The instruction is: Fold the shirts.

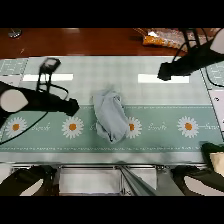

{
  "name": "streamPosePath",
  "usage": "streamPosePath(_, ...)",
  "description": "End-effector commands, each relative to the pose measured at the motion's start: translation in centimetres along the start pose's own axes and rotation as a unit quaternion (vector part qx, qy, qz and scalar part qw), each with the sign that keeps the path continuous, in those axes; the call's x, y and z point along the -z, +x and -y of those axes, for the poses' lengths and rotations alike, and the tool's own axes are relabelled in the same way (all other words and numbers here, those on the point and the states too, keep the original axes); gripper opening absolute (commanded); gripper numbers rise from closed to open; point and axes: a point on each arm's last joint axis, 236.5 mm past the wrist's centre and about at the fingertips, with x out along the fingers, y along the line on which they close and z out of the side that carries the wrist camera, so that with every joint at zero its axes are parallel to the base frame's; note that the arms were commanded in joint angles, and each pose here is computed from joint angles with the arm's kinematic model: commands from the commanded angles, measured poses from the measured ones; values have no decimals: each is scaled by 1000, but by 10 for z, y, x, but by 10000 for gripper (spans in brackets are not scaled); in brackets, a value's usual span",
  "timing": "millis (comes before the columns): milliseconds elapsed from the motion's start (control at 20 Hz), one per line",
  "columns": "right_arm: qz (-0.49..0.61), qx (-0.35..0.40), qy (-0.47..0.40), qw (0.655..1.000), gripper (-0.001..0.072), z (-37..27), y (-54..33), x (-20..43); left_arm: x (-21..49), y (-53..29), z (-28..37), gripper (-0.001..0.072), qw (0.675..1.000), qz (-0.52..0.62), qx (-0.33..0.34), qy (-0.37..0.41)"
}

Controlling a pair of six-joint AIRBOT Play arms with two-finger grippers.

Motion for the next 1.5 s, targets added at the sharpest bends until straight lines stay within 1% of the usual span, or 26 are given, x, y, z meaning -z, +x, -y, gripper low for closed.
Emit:
streamPosePath(0,-57,-90,78,991,572,17,23,43,7,54,14,712,994,3,72,-80)
streamPosePath(50,-83,-110,78,987,570,10,32,60,3,65,14,712,993,4,81,-87)
streamPosePath(100,-105,-136,78,982,553,-1,40,75,-4,75,15,712,991,7,96,-97)
streamPosePath(150,-118,-163,81,976,535,-14,46,85,-9,85,18,712,987,5,115,-108)
streamPosePath(200,-126,-181,82,972,535,-27,50,94,-12,92,23,712,984,3,138,-116)
streamPosePath(350,-138,-193,53,970,535,-56,54,112,-24,109,32,711,972,9,193,-134)
streamPosePath(400,-140,-195,40,970,535,-66,54,116,-29,113,30,678,969,15,200,-146)
streamPosePath(450,-145,-198,31,969,535,-74,52,121,-32,118,29,586,966,19,208,-155)
streamPosePath(650,-156,-206,13,966,535,-105,42,132,-27,141,33,574,954,-1,231,-190)
streamPosePath(700,-162,-204,11,965,535,-112,39,136,-27,147,33,475,952,-1,235,-196)
streamPosePath(850,-202,-174,-37,963,535,-128,35,164,-34,153,35,82,945,11,250,-210)
streamPosePath(900,-209,-162,-60,962,535,-136,37,172,-37,152,36,20,944,15,254,-210)
streamPosePath(1050,-195,-139,-106,965,538,-164,46,180,-41,149,39,19,943,18,259,-206)
streamPosePath(1200,-168,-157,-145,962,539,-207,52,186,-48,146,40,19,944,25,261,-200)
streamPosePath(1350,-127,-188,-212,951,538,-258,54,198,-53,143,42,20,944,30,265,-195)
streamPosePath(1450,-89,-188,-262,942,538,-282,59,201,-53,143,42,19,944,28,266,-194)
